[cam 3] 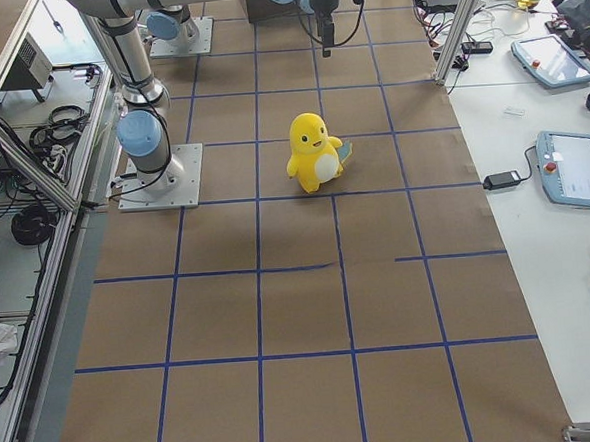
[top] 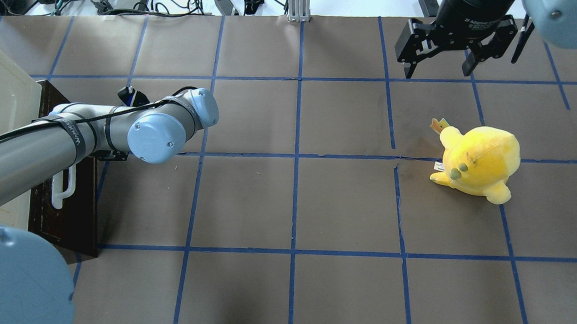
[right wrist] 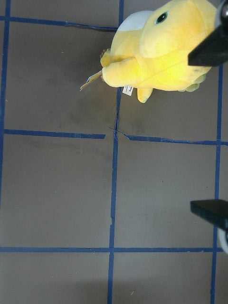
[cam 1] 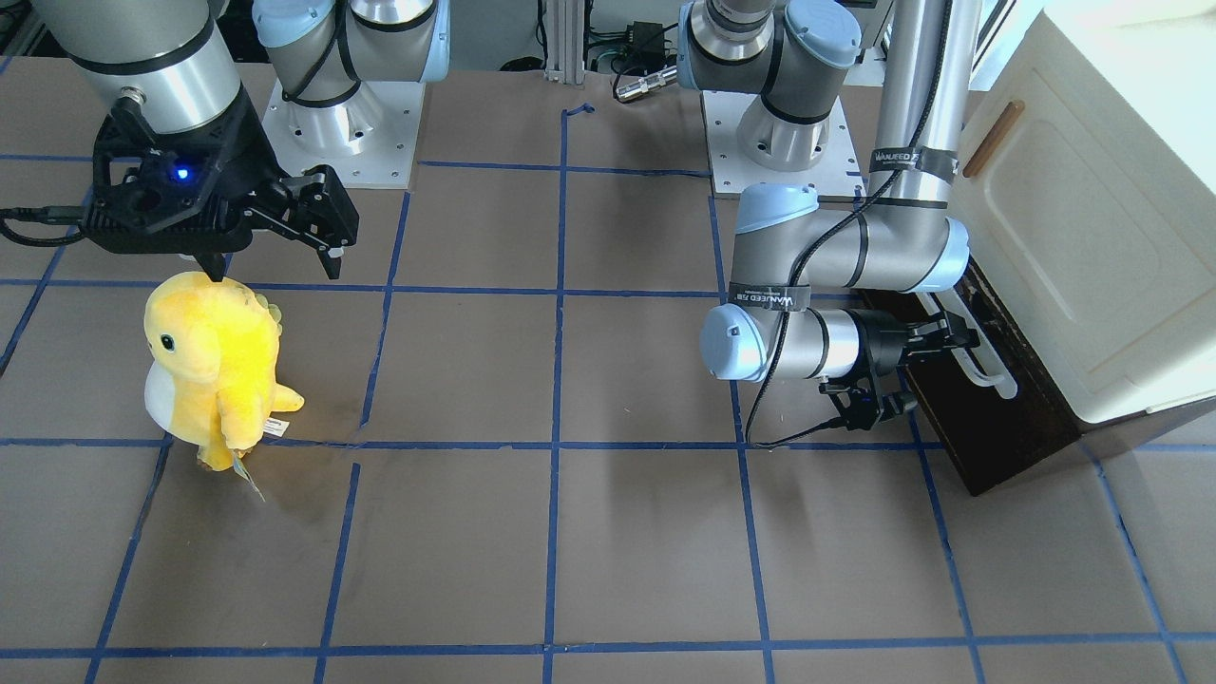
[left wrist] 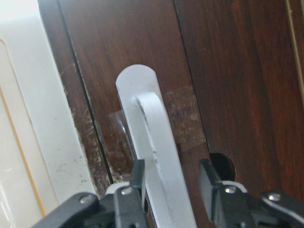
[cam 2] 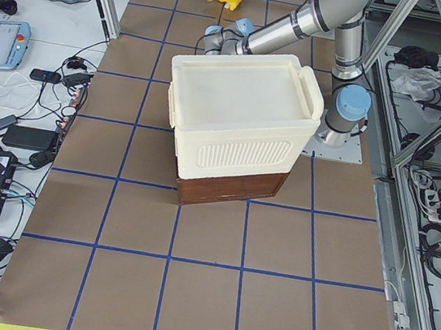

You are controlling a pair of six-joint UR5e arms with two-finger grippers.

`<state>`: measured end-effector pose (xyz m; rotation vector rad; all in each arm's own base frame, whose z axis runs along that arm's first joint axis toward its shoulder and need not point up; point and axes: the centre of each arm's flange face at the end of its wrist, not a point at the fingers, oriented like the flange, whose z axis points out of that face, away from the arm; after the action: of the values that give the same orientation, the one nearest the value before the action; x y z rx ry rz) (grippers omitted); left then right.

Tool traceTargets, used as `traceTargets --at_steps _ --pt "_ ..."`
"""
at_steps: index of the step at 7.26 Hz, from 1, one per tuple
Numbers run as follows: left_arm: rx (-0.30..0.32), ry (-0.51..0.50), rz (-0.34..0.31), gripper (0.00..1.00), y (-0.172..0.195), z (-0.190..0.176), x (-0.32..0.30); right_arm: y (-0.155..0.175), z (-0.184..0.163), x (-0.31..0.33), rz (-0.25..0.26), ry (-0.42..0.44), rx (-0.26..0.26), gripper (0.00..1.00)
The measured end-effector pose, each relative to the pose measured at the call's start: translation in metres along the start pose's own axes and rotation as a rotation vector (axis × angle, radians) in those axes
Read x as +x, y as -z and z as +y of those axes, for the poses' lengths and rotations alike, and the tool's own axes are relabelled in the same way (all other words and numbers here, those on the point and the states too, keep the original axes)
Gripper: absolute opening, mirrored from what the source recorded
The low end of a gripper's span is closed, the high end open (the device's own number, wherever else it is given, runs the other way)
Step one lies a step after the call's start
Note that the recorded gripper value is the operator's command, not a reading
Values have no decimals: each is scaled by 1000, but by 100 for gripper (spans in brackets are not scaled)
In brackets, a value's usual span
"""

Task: Pull drawer sideways
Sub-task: 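Close the left gripper on the white drawer handle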

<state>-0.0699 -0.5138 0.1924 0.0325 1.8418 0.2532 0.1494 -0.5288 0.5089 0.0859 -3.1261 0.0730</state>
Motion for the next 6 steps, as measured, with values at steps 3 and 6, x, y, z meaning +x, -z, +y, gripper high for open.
traceTargets --at_steps 3,6 --pt "0 2 0 40 0 0 0 0 0 0 0 0 0 100" --pt "0 -1 0 34 0 0 0 0 0 0 0 0 0 100"
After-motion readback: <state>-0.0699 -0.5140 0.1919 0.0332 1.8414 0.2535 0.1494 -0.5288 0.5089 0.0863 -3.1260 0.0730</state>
